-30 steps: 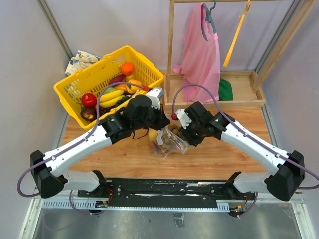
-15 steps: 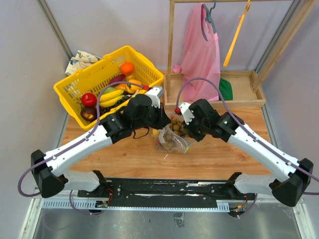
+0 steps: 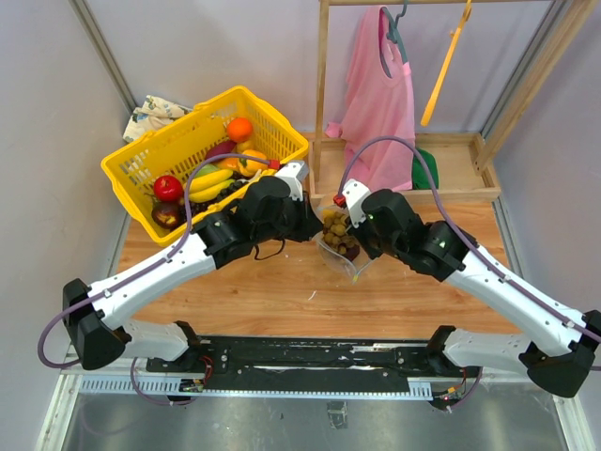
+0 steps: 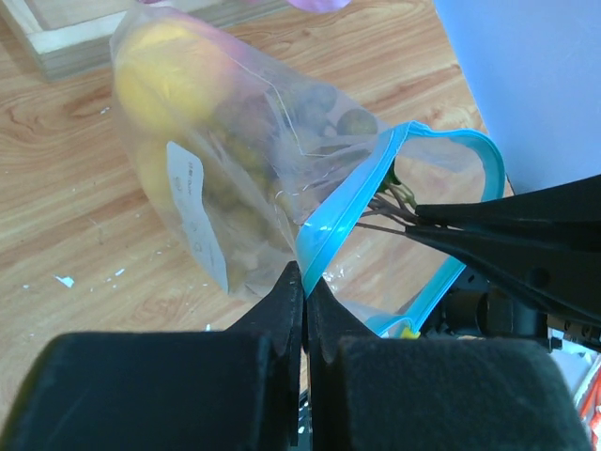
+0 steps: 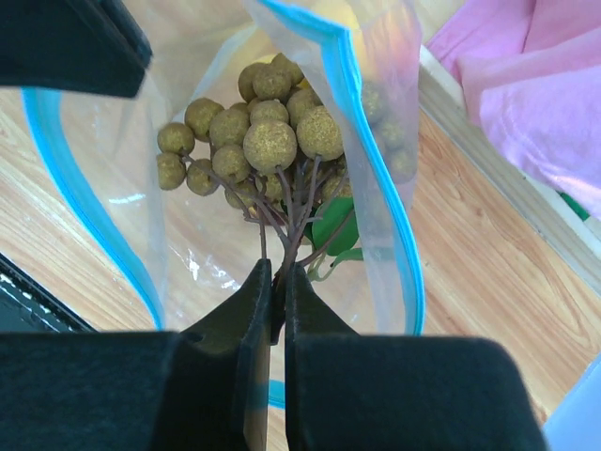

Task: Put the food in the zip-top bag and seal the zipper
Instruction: Adjust the zipper food storage bag at the center of the board.

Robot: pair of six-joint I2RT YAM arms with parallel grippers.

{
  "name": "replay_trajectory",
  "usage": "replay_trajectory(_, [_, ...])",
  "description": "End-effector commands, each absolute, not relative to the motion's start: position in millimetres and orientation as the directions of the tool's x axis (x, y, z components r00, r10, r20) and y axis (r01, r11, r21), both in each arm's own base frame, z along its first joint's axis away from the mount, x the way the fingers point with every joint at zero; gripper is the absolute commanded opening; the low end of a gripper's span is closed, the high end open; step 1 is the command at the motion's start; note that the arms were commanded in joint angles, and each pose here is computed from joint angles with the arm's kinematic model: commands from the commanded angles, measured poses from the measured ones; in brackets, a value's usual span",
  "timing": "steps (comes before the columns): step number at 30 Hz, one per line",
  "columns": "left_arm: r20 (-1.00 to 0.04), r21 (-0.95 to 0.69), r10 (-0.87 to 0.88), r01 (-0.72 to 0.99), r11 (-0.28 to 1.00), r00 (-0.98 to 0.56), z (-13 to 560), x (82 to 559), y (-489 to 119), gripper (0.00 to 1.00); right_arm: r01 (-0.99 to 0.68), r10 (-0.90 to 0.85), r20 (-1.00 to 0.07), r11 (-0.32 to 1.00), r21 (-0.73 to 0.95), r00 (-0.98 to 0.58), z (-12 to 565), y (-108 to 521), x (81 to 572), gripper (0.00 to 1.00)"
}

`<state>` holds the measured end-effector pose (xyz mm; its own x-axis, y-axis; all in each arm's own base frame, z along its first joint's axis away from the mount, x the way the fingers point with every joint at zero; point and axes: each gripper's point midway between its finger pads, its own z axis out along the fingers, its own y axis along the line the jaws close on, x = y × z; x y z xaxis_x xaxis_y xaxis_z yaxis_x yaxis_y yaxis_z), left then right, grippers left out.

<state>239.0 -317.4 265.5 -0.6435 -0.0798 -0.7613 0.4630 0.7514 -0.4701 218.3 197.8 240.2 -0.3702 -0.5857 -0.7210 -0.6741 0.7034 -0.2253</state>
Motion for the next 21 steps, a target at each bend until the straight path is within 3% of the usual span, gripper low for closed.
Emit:
replay_trajectory(1, [-0.758,-0.517,-0.132,0.465,0.719,-0.639,278,244,-326,0.00,-0.650,-0.510,-0.796,0.732,-0.204,-0.325,259,214,226,0.01])
replay_trajectory(7, [-0.792,-0.464,-0.110,0.475,0.748,-0.600,271,249,-318,0.00,-0.729,-0.568,-0.738,0.667,-0.154,-0.364,257,220,208,0.01])
replay_trajectory(21, [-0.833,-0.416,-0.073,0.534,0.737,-0.548,275,249,-317,0.00,-0.836,-0.729,-0.477,0.549,0.023,-0.492,252,215,155,0.01])
